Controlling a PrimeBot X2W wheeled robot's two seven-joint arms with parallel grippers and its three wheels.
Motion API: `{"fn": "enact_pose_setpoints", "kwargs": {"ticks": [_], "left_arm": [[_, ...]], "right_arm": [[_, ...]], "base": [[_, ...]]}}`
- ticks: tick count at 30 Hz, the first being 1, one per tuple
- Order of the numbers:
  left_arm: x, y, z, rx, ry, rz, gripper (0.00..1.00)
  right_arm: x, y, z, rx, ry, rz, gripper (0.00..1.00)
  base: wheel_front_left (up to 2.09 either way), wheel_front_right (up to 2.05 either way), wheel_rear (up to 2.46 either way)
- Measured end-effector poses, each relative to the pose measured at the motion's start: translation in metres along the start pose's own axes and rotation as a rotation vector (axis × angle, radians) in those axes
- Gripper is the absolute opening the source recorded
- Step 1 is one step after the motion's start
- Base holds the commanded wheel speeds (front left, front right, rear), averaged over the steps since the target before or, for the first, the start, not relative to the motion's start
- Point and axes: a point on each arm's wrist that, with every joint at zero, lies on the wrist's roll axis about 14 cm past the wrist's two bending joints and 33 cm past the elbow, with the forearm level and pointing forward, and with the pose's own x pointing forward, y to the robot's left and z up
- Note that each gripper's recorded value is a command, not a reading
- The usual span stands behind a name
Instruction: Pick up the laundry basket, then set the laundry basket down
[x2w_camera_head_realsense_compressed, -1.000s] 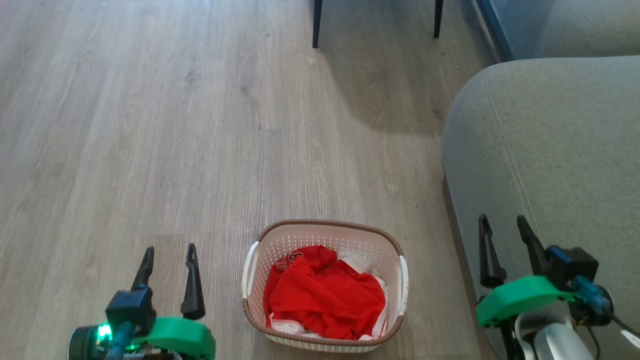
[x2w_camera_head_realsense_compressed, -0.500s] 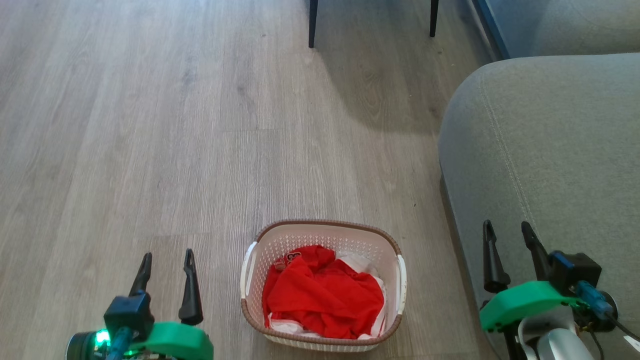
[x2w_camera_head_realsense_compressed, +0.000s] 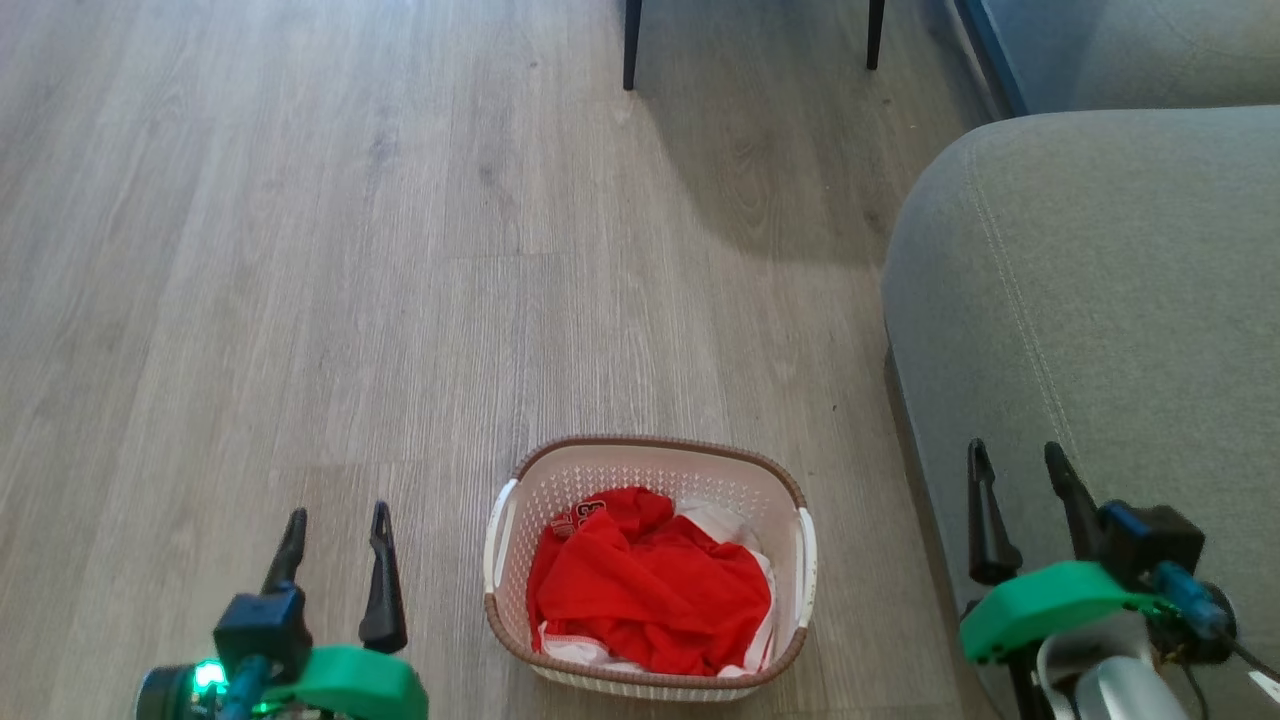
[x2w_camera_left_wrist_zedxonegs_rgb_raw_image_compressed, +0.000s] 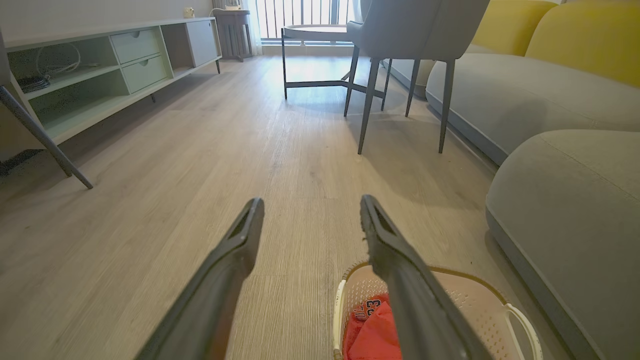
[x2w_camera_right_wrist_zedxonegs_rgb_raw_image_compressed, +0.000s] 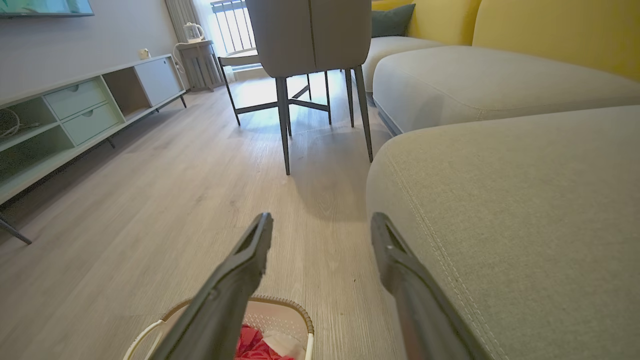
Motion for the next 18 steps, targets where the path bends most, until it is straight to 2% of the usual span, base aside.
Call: {"fn": "enact_pose_setpoints", "kwargs": {"ticks": [1,8,18], "left_arm": [[0.000,0.000,-0.001,0.000,0.003,0.000,0.00],[-0.021,0.003,-0.044,-0.009,0.152,0.012,0.00],[-0.018,0.005,-0.046,-0.126,0.175,0.031,0.00]], "right_arm": [[0.000,0.000,-0.001,0.001,0.003,0.000,0.00],[-0.022,-0.007,-0.044,0.034,0.142,-0.037,0.00],[-0.023,-0.013,-0.045,0.139,0.145,-0.078,0.00]], "base": [[0.00,0.00,0.00],[0.00,0.00,0.00],[0.00,0.00,0.00]]}}
